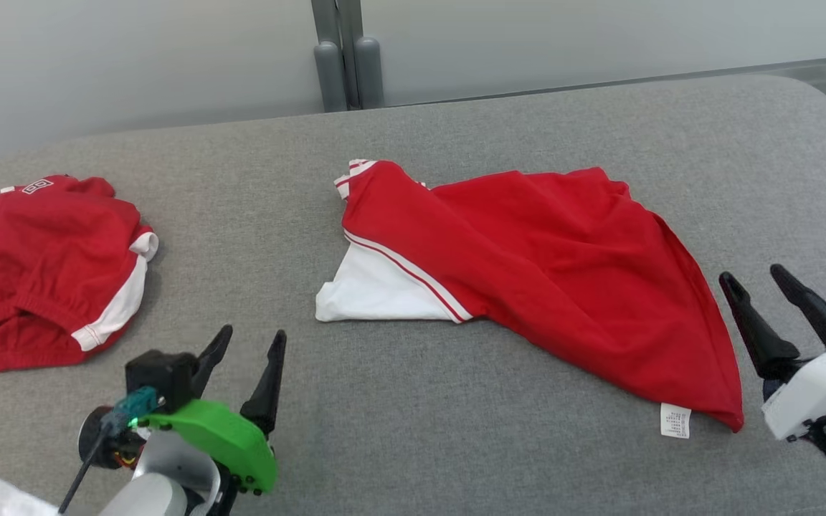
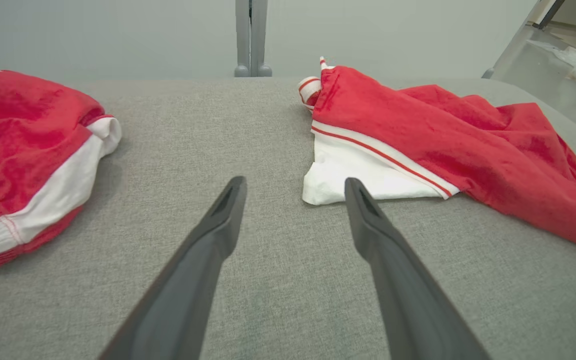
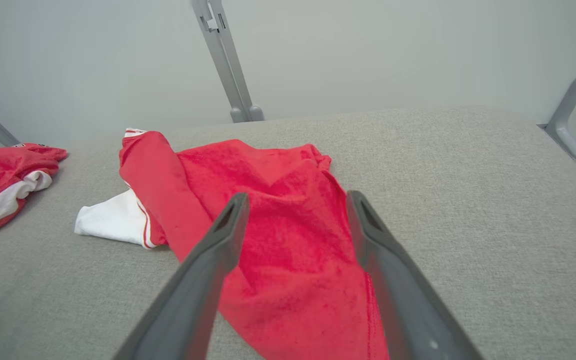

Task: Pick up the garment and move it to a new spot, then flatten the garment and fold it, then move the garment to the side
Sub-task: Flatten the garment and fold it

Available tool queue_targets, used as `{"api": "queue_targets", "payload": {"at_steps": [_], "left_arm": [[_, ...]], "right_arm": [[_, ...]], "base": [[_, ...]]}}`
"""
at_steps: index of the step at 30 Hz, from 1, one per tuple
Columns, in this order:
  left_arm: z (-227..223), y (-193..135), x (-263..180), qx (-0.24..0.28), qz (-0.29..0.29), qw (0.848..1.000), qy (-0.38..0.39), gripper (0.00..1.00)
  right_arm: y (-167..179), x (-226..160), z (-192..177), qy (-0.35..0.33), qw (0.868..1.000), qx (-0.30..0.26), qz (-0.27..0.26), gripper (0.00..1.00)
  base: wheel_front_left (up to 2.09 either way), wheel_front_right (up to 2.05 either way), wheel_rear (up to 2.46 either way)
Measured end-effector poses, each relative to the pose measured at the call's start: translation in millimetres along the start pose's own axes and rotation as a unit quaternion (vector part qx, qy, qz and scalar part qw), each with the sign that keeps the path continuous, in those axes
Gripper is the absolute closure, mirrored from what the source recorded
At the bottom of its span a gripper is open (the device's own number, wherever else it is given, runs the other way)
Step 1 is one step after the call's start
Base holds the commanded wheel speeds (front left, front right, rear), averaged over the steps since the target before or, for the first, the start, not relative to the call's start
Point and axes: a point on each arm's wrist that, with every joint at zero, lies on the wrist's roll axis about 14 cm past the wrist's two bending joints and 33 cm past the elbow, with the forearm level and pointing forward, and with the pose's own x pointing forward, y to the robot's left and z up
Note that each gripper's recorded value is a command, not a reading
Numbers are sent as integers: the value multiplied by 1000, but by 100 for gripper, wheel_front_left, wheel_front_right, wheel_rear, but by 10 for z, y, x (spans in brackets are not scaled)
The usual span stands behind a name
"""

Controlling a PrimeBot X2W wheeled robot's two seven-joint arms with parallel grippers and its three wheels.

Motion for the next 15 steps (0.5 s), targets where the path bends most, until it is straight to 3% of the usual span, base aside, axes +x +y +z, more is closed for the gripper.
{"api": "queue_targets", "payload": {"at_steps": [5, 15], "left_arm": [[-116, -165, 280, 23, -48, 996, 69, 0], [-464, -149, 828, 26, -80, 981, 173, 0]], "right_arm": [[146, 96, -153, -14, 999, 42, 2, 0], [40, 177, -393, -2, 998, 59, -25, 0]], "base": [[0, 0, 0], [0, 0, 0]]}}
